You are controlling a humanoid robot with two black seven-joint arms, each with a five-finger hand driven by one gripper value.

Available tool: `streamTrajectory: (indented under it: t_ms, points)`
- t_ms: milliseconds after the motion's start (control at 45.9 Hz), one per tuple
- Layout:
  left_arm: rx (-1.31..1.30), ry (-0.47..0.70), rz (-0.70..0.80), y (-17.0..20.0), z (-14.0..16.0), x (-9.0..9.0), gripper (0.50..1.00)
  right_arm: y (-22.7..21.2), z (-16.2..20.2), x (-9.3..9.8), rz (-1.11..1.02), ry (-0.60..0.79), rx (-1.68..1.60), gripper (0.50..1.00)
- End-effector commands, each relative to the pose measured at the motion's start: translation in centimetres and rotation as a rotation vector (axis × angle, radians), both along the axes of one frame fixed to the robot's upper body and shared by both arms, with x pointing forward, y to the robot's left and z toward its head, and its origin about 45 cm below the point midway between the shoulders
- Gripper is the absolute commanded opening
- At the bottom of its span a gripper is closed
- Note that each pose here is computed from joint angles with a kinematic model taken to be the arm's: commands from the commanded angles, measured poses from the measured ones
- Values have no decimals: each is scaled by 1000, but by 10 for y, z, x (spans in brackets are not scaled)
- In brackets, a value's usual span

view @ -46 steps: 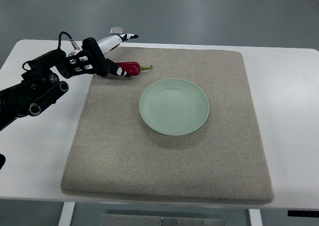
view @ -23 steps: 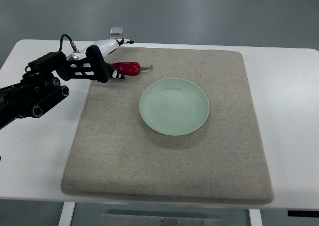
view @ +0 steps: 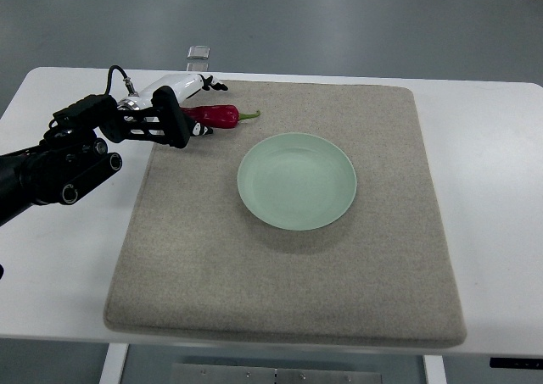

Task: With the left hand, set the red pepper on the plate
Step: 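Close the left hand fingers around the red pepper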

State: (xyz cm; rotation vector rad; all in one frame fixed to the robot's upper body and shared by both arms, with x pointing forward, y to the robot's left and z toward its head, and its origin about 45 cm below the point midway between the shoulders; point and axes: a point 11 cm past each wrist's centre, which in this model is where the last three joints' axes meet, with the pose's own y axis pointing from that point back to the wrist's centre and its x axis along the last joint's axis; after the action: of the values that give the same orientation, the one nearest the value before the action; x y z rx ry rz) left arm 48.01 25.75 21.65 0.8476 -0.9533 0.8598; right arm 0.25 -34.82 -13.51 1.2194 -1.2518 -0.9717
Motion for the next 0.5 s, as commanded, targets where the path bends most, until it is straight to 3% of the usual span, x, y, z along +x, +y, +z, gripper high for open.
streamTrajectory:
  t_ms: [0, 479]
  points:
    - [3, 3, 4, -1, -3, 0, 806, 0, 0, 0, 0, 0, 0, 928]
    - [32, -10, 2, -3, -11, -1, 801, 0, 0, 0, 0, 0, 0, 928]
